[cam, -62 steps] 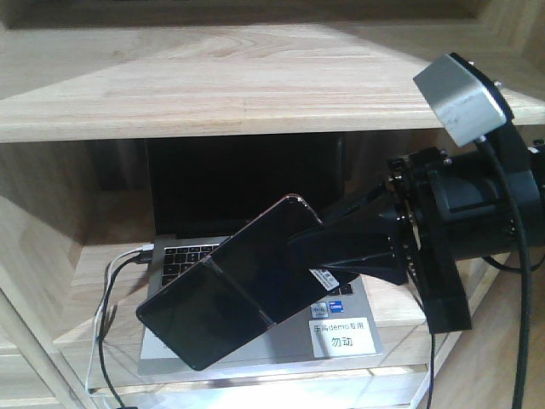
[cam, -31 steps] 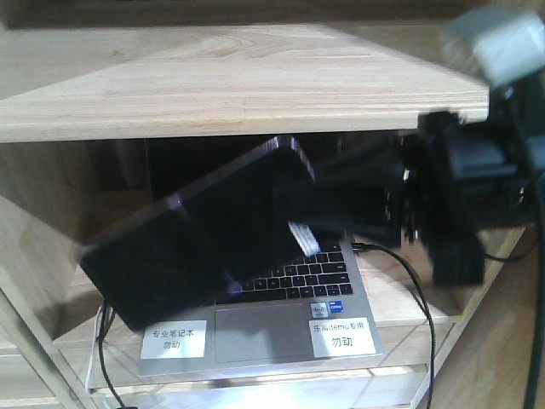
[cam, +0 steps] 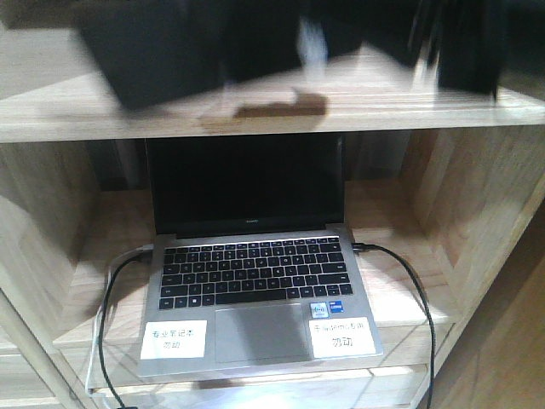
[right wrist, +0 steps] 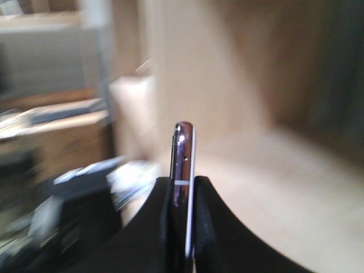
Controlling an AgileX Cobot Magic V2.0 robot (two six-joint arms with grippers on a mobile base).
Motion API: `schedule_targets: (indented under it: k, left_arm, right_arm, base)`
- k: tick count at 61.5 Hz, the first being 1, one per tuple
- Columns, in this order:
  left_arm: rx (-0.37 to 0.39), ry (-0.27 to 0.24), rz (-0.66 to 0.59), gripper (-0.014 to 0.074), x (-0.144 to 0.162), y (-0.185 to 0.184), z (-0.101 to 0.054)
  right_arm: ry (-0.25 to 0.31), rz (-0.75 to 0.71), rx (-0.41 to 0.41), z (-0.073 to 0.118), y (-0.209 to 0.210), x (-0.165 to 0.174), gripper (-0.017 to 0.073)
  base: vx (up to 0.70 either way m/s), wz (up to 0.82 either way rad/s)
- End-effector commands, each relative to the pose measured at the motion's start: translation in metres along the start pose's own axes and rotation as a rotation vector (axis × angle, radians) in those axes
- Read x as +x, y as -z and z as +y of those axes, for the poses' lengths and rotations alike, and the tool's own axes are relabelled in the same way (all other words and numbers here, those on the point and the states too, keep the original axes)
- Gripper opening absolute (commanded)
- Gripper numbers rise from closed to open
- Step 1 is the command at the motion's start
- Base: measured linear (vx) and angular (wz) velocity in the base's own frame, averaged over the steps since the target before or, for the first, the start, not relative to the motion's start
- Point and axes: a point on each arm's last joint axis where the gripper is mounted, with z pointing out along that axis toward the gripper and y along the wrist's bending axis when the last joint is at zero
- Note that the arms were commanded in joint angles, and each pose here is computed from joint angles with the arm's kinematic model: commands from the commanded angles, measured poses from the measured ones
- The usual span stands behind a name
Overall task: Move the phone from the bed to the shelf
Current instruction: 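Raise the phone with the right gripper above the upper shelf board, then lower the phone flat onto the upper shelf board with the right gripper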
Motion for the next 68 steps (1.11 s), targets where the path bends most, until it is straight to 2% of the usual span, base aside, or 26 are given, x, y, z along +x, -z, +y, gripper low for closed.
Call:
schedule_targets:
  k: [1, 16, 28, 41, 47, 68]
  left_arm:
    - [-0.01, 0.013, -0.077, 0.0001, -0.006, 0.0, 0.001]
    - [-0.01, 0.013, -0.077, 0.0001, -0.006, 0.0, 0.001]
    - [-0.01, 0.013, -0.077, 0.0001, -0.006, 0.0, 0.001]
    - [-0.01, 0.013, -0.077, 0.0001, -0.006, 0.0, 0.001]
    - [-0.01, 0.013, -0.077, 0.0001, -0.006, 0.0, 0.001]
    - [-0.01, 0.013, -0.077, 0.0001, -0.006, 0.0, 0.001]
  right_arm:
    - [0.02, -0.131, 0.051, -0.002, 0.001, -0.033, -0.0001]
    - [0.033, -0.175, 0.023, -0.025, -0.028, -0.052, -0.0001]
    - [0.048, -0.167, -0.012, -0.036, -0.077, -0.052, -0.0001]
    - [0.021, -0.151, -0.028, -0.049, -0.126, -0.036, -0.0001]
    - [0.004, -0.14, -0.008, -0.058, -0.145, -0.024, -0.0001]
    - [-0.032, -0.073, 0.059, -0.088, -0.175, 0.015, -0.0001]
  base:
    - [0.0, 0.0]
    - [0.0, 0.0]
    - [0.0, 0.0]
    - [0.0, 0.0]
    - [0.0, 0.0]
    - [0.0, 0.0]
